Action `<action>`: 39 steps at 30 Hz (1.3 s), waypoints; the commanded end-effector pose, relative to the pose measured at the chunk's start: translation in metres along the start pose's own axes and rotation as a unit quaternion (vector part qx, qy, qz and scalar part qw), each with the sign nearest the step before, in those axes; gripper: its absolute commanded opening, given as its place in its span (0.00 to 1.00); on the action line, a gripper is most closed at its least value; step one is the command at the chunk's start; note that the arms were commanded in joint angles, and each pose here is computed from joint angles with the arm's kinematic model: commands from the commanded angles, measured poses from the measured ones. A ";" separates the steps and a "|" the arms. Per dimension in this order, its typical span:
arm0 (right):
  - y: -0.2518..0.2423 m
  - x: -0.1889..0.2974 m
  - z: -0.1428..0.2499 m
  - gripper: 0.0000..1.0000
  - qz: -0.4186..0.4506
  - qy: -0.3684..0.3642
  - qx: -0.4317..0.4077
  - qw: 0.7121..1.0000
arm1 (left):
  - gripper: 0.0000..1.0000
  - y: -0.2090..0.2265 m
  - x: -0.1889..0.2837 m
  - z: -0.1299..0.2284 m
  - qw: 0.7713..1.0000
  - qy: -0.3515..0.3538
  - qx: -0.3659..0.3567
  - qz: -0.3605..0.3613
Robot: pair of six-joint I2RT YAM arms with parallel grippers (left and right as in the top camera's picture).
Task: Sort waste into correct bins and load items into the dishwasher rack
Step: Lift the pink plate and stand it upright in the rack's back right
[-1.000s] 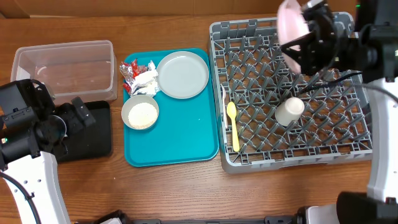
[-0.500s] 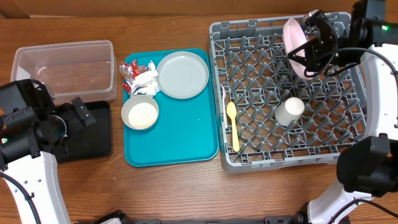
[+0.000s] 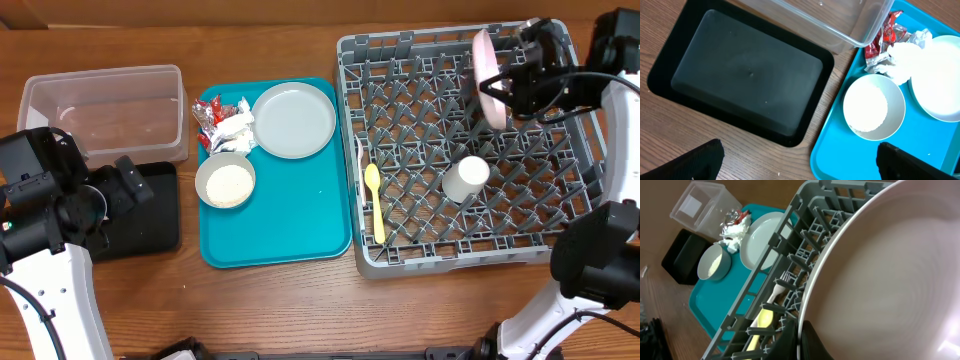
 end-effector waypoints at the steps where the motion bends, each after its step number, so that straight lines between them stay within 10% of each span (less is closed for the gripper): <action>1: 0.000 0.012 -0.003 0.04 -0.012 -0.028 0.007 1.000 | 1.00 0.000 0.003 -0.004 1.000 -0.006 -0.009 0.003; 39: -0.012 -0.005 0.013 0.11 -0.051 -0.025 -0.030 0.998 | 1.00 0.000 0.003 -0.004 1.000 -0.006 -0.009 0.003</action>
Point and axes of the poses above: each gripper's point midway between its finger pads, its own x axis back along the fingers, its own y axis along the line the jaws close on, z = x × y, the point moved 8 cm from there along x, back along the fingers, and after that the axes turned 3 degrees about -x, right-handed, at the moved point
